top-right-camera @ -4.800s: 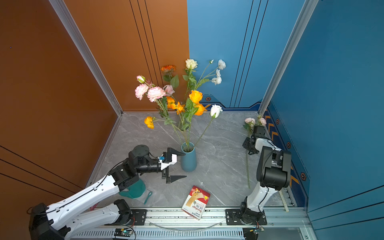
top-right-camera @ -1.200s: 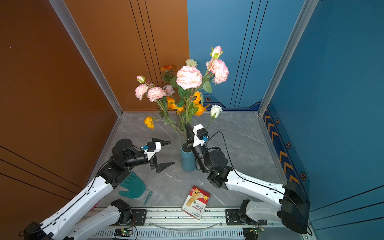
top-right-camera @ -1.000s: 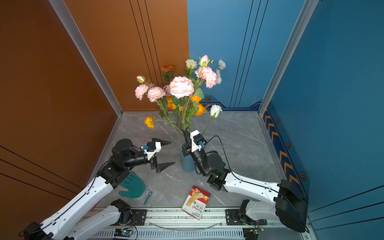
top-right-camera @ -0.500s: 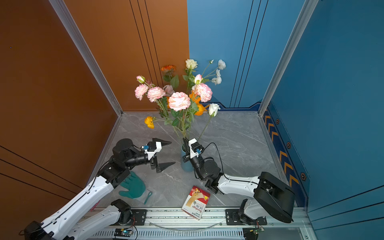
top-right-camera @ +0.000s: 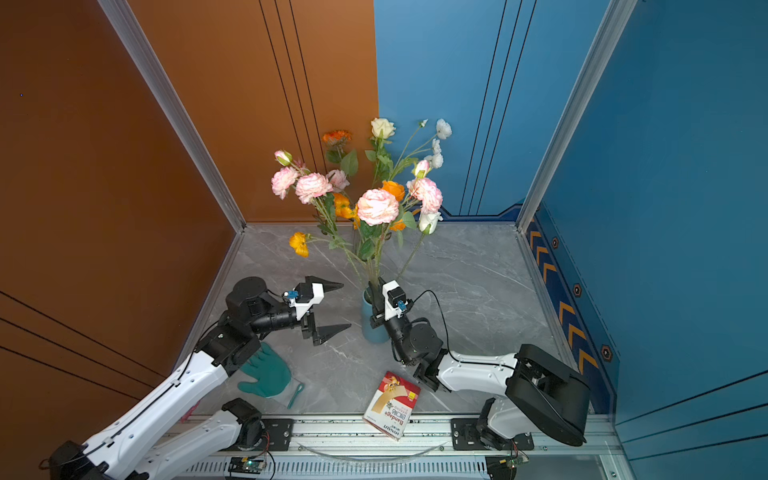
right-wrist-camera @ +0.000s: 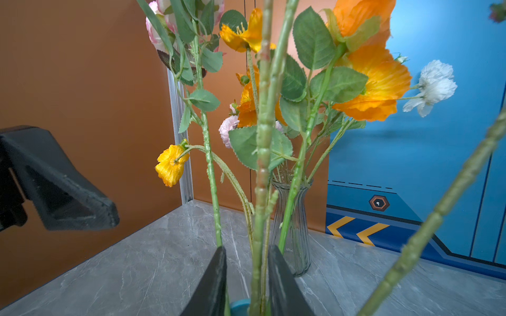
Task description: Arrange the flowers into the vase
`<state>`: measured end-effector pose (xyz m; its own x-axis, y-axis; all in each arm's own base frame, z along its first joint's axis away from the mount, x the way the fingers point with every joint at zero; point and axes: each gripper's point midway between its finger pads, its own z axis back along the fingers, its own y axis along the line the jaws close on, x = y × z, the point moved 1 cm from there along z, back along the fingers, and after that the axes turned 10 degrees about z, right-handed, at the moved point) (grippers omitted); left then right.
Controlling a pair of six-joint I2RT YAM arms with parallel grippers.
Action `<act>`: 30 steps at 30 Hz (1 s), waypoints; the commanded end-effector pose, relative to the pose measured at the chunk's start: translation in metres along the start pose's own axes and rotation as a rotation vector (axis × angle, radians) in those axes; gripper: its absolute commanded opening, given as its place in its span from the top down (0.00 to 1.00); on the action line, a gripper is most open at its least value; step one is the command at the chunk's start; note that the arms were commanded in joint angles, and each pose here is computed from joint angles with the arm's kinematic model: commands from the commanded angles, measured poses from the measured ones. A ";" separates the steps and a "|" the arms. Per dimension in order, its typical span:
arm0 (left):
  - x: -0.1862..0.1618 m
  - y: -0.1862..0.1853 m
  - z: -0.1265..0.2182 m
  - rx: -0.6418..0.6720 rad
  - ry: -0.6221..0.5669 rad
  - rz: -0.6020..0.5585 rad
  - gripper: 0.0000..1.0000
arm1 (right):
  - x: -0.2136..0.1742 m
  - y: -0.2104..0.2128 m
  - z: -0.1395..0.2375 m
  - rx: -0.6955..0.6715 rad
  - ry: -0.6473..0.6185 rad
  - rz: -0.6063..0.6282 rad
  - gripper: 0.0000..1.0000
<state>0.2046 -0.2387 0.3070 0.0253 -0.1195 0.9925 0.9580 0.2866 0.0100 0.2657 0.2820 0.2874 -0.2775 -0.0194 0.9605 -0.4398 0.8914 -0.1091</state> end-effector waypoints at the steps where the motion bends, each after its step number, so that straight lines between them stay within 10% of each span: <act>1: 0.011 -0.005 0.000 -0.026 -0.020 -0.010 0.02 | 0.005 -0.003 0.006 0.002 0.020 -0.009 0.64; 11: 0.010 -0.005 -0.001 -0.032 -0.017 -0.004 0.02 | 0.002 -0.001 0.025 0.078 0.143 -0.006 0.44; 20: 0.009 -0.007 -0.002 -0.040 -0.015 -0.002 0.02 | -0.028 0.002 0.048 0.126 0.313 0.041 0.02; 30: 0.005 -0.007 -0.006 -0.056 -0.004 0.014 0.02 | -0.067 0.005 0.043 0.109 0.385 0.080 0.00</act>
<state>0.2051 -0.2428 0.3007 0.0454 -0.1295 0.9905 0.9630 0.2692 -0.0089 0.2384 0.2697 0.2246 -0.0121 0.2357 0.9717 -0.5331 0.8206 -0.2057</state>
